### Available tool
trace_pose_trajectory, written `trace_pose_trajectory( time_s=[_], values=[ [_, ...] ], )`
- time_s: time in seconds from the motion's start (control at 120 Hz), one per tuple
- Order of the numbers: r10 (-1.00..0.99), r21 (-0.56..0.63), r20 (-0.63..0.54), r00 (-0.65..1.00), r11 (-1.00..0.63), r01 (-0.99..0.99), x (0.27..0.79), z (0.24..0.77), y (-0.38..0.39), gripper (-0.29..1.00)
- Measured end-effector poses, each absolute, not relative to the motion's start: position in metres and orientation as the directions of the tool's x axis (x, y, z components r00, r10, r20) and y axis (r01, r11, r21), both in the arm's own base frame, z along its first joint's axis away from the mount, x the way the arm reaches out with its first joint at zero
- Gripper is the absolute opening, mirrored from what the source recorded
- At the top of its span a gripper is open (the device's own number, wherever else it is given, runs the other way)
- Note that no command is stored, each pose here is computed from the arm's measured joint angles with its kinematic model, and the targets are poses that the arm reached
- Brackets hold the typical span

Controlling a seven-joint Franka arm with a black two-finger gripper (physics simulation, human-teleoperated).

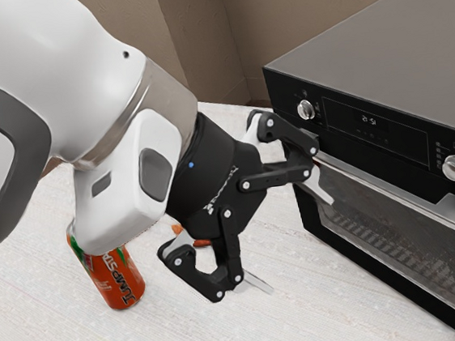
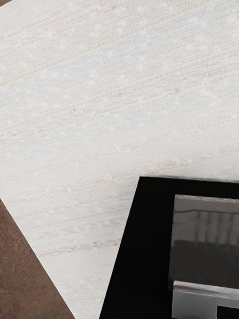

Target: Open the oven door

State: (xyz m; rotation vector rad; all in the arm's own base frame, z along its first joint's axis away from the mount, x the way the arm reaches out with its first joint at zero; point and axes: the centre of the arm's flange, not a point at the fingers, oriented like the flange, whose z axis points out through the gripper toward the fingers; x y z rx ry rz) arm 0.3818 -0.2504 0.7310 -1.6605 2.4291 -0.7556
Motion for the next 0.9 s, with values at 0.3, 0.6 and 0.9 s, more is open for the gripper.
trace_pose_trajectory(
  time_s=[0.3, 0.6, 0.9],
  values=[
    [-0.826, -0.486, 0.109, -0.552, 0.44, -0.755, 0.409, 0.717, -0.25, 0.7],
    [-0.805, -0.497, 0.101, -0.584, 0.468, -0.731, 0.457, 0.705, -0.222, 0.7],
    [-0.792, -0.462, 0.111, -0.6, 0.494, -0.737, 0.486, 0.665, -0.214, 0.7]
  ],
)
